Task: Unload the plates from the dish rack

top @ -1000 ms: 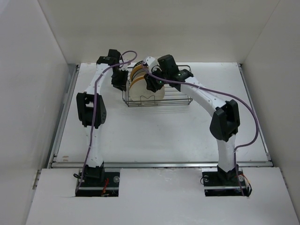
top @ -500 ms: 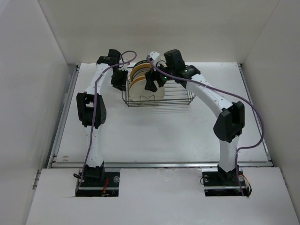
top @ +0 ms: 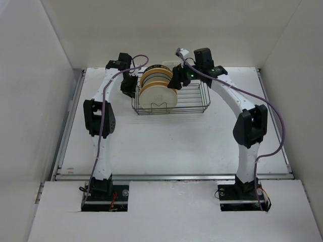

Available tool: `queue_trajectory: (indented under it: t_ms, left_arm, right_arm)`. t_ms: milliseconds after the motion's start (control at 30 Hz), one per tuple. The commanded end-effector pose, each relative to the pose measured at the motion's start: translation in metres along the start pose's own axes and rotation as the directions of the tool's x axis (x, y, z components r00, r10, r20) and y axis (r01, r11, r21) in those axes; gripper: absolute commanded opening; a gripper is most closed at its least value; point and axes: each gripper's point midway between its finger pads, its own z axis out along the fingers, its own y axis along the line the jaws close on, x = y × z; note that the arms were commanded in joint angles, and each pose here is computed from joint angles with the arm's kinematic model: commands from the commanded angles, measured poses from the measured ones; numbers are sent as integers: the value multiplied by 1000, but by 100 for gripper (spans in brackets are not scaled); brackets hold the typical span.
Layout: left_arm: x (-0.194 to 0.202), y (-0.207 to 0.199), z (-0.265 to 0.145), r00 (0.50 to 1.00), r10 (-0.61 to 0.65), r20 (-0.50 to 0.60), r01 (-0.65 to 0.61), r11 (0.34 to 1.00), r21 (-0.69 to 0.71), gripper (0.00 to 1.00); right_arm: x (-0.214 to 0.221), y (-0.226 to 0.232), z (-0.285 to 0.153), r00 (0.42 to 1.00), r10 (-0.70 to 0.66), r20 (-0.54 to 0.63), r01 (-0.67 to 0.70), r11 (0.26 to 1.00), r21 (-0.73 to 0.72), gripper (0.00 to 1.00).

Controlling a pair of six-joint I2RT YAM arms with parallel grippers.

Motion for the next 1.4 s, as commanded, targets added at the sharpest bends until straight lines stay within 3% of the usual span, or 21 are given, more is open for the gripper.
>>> queue_trajectory:
  t_ms: [0, 433, 667, 900, 1167, 1367]
  left_arm:
    - [-17, 8, -20, 997, 50, 61, -47, 998, -45, 10]
    - [-13, 8, -16, 998, 38, 43, -36, 998, -43, 10]
    - [-13, 8, -16, 999, 29, 44, -27, 999, -43, 10]
    - [-13, 8, -16, 999, 29, 44, -27, 999, -43, 10]
    - [-13, 10, -16, 999, 29, 43, -27, 998, -52, 10]
    - [-13, 11, -16, 999, 29, 42, -26, 998, -61, 10]
  right_arm:
    - [-10, 9, 6, 999, -7, 34, 9, 998, -67, 65]
    - [32, 0, 31, 995, 92, -44, -96, 991, -98, 56]
    - [35, -12, 29, 995, 94, -27, -94, 996, -12, 53]
    - [8, -9, 1, 997, 51, 55, -55, 995, 83, 72]
    - [-1, 3, -8, 997, 25, 76, -33, 994, 105, 76]
    - [9, 17, -1, 998, 38, 48, -39, 999, 29, 65]
